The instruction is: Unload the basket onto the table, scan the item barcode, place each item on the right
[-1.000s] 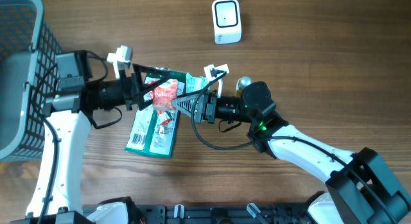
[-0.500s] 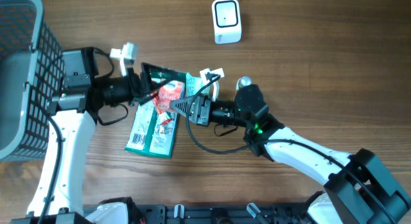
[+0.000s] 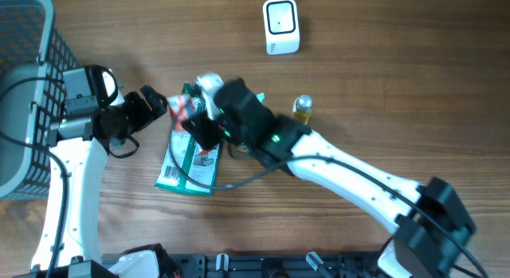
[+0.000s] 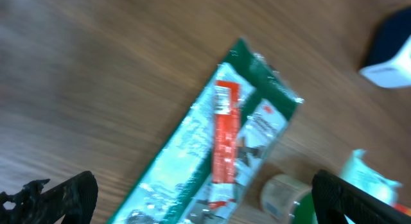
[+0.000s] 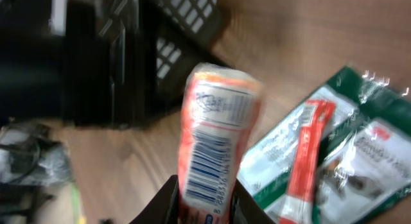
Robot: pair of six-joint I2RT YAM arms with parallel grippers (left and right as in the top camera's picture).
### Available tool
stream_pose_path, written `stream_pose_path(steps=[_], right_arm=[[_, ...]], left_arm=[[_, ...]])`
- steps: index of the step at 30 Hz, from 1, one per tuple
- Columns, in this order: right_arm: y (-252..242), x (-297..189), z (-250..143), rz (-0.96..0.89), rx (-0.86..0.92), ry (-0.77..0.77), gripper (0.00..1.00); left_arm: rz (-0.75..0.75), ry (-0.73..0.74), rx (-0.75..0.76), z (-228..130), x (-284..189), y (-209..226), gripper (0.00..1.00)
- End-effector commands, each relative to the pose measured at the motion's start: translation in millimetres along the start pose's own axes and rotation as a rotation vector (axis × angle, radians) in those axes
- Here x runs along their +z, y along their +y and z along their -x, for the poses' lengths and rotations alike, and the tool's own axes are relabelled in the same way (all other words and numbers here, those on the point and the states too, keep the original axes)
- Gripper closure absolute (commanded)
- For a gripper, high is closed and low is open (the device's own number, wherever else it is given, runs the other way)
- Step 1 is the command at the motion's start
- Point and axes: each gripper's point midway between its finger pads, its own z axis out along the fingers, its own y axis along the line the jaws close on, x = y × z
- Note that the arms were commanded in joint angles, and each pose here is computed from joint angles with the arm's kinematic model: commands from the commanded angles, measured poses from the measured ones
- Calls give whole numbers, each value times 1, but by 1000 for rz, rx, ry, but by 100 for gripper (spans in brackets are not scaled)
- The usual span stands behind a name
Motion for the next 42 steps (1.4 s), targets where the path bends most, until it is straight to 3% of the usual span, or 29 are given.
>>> stream_pose_path(steps=[1,3,6,8,12,16,20,22,23,27,29,32,42], right_arm=[[-24,41,-20,-78,-87,80,77],[-36,55,-39,-97,-75,130,64],[-42,60,-50,-109,-86,164,25],[-40,58,-47,-106,-103,162,17],[-24,38,-23,-110,-171,181,16],[-15,-17,35,-177,-161,171,16],[-54,-76,64,-306,-59,197,14],[-98,-109,56,-405,44,266,9],[-117,-122,50,-444,94,296,2],[-173,-169,34,-544,267,365,0],[-186,-183,29,-574,315,380,1],[-197,-198,16,-618,461,396,14],[-216,-176,-41,-654,578,514,17]], left_arm=[[147,-82,5,15,-7,25,0],[188,-100,2,18,-8,32,0],[192,-97,-2,19,-5,32,0],[199,-80,-5,17,-1,34,0],[209,-57,-6,14,8,37,0],[196,-86,-3,21,8,34,0],[196,-85,-2,21,8,34,0],[196,-85,-2,21,8,34,0],[196,-85,-2,21,8,34,0],[196,-85,-2,21,8,34,0],[196,-85,-2,21,8,34,0],[196,-85,-2,21,8,34,0],[196,-85,-2,21,8,34,0]])
